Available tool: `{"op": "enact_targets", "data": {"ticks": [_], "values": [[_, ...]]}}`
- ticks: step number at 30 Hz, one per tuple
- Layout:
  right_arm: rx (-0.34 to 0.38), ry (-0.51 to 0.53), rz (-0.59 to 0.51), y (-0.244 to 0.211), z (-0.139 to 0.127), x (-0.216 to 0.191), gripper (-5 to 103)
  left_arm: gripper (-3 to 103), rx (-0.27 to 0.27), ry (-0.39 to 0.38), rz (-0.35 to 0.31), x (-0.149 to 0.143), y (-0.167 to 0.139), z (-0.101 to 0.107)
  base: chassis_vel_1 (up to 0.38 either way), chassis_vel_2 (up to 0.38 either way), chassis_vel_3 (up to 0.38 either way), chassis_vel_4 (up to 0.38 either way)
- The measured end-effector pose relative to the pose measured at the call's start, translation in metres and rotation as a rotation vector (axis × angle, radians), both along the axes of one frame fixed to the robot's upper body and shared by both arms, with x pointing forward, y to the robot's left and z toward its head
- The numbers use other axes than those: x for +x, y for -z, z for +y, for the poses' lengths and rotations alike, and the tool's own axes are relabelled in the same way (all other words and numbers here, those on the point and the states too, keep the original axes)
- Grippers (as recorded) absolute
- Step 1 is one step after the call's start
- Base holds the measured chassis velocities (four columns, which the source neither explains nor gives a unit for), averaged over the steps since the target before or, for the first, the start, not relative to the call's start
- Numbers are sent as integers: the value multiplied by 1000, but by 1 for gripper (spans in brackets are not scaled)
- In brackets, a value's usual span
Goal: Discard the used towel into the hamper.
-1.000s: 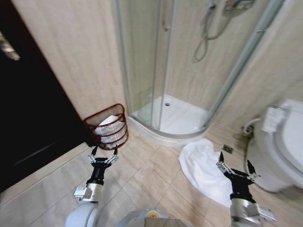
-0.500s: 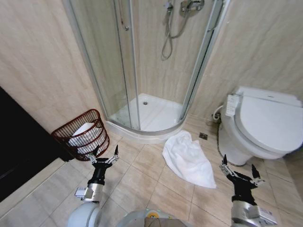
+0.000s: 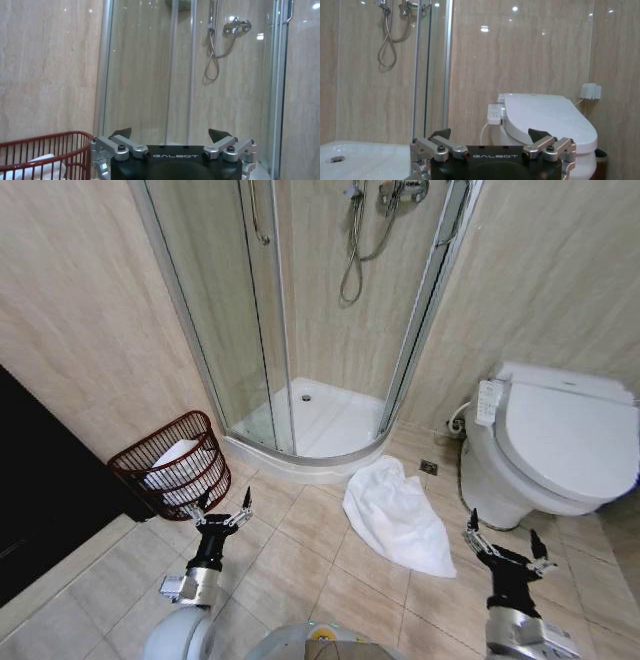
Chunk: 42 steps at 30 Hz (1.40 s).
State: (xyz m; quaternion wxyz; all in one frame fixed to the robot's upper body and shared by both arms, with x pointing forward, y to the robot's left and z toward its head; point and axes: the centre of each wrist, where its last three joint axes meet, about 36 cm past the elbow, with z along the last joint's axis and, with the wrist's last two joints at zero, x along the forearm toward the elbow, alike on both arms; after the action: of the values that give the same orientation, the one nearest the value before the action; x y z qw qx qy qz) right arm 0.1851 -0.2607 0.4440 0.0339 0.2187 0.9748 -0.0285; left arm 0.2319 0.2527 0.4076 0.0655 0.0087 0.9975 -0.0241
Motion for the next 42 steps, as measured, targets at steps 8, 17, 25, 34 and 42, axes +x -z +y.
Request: {"op": "enact_targets", "data": {"ticks": [8, 17, 25, 34, 42], "values": [[-2, 0, -4, 0, 0, -1, 100, 100, 9, 6, 8, -1, -1, 0, 0, 0, 0, 0], [1, 6, -4, 2, -1, -4, 100, 100, 13, 13, 9, -1, -1, -3, 0, 0, 0, 0], [6, -1, -6, 2, 1, -3, 100, 100, 20, 11, 10, -3, -1, -2, 0, 0, 0, 0], [3, 0, -1, 4, 1, -5, 100, 100, 22, 12, 9, -3, -1, 0, 0, 0, 0, 0], [-2, 1, -2, 4, 0, -5, 100, 100, 25, 11, 5, -3, -2, 2, 0, 0, 0, 0]]}}
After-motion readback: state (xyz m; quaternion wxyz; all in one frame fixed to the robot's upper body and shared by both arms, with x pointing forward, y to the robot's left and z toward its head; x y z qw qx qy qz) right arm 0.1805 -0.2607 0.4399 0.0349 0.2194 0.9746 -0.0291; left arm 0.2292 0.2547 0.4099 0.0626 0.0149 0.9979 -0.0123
